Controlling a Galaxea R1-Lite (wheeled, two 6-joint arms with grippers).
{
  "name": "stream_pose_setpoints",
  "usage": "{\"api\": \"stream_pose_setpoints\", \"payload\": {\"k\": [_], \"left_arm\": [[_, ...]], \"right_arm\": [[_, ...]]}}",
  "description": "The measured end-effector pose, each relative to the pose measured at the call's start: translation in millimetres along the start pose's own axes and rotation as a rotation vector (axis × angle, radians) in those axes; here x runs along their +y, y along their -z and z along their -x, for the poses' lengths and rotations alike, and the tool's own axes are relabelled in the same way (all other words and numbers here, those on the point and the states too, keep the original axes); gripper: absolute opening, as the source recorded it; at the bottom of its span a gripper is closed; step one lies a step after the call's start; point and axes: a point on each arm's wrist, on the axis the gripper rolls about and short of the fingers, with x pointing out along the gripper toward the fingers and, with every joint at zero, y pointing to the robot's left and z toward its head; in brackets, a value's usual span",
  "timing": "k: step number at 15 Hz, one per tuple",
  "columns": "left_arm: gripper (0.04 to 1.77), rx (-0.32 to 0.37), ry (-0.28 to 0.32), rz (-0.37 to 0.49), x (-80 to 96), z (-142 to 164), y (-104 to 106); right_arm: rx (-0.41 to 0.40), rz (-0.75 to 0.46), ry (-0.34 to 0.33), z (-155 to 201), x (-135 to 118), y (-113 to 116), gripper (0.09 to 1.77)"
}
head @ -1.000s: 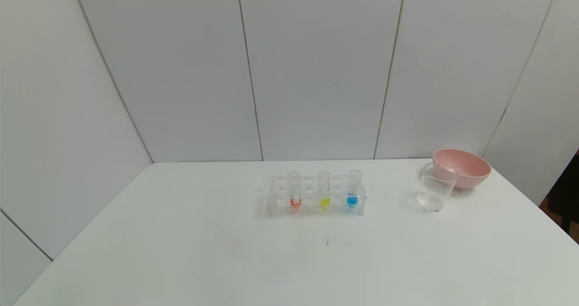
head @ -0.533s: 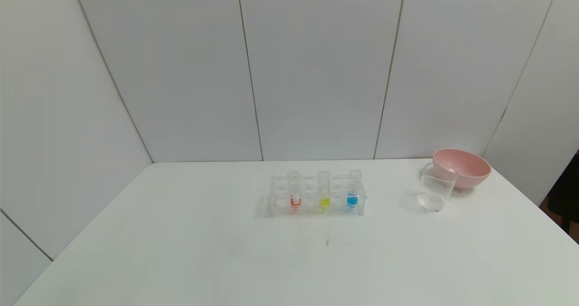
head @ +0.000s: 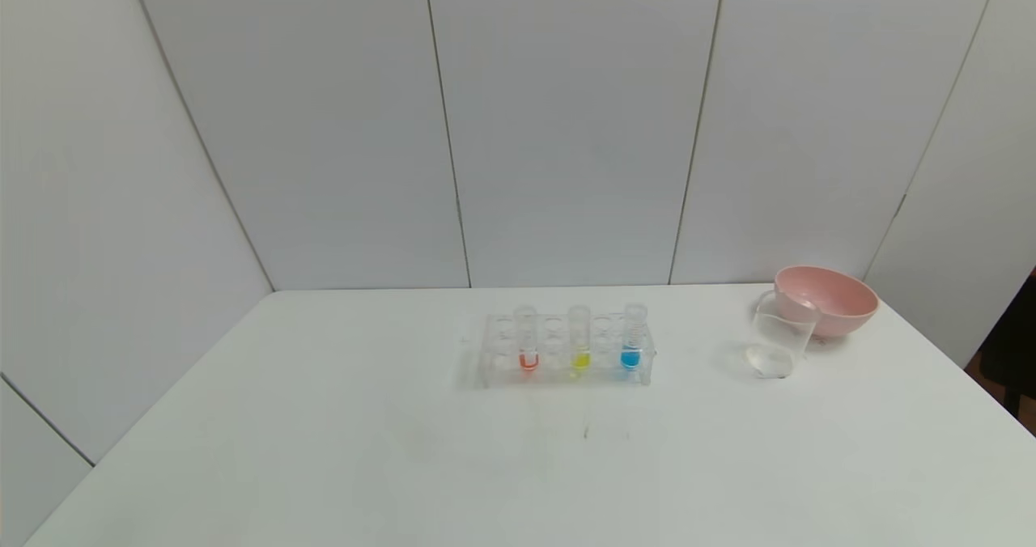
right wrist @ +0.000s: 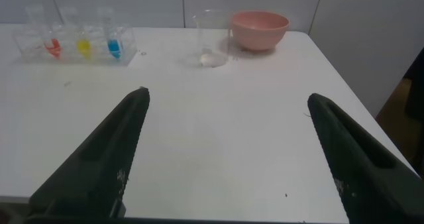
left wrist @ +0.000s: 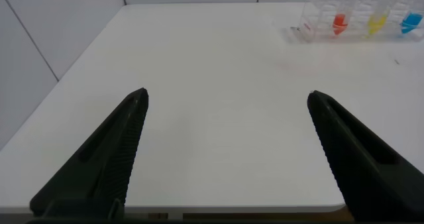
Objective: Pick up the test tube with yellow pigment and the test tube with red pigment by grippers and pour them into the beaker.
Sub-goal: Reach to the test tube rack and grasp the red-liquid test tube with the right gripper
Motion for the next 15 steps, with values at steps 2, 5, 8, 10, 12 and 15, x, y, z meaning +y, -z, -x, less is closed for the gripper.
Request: {"api": "stream_pose_setpoints", "payload": {"k": [2, 5, 8, 10, 12, 15], "left_arm": [[1.72, 0.0, 0.0, 0.0, 0.0, 0.0, 0.0], [1.72, 0.0, 0.0, 0.0, 0.0, 0.0, 0.0], [1.72, 0.0, 0.0, 0.0, 0.0, 0.0, 0.0], [1.72, 0.0, 0.0, 0.0, 0.0, 0.0, 0.0], [1.72, 0.0, 0.0, 0.0, 0.0, 0.0, 0.0], [1.72, 0.0, 0.0, 0.0, 0.0, 0.0, 0.0]], "right_arm": [[0.001, -0.001, -0.01, -2.1, 0.2, -14.7, 1.71], [0.027, -0.002, -0.032, -11.4, 0.6, -40.2, 1.71], [0.049, -0.007, -0.061, -29.2, 1.6, -67.9, 1.71], [0.079, -0.01, -0.073, -44.0, 2.0, -81.6, 1.71], [0.11, -0.012, -0.088, -60.5, 2.7, -93.5, 1.71], [0.165, -0.013, -0.147, -85.4, 6.6, -107.2, 1.71]]}}
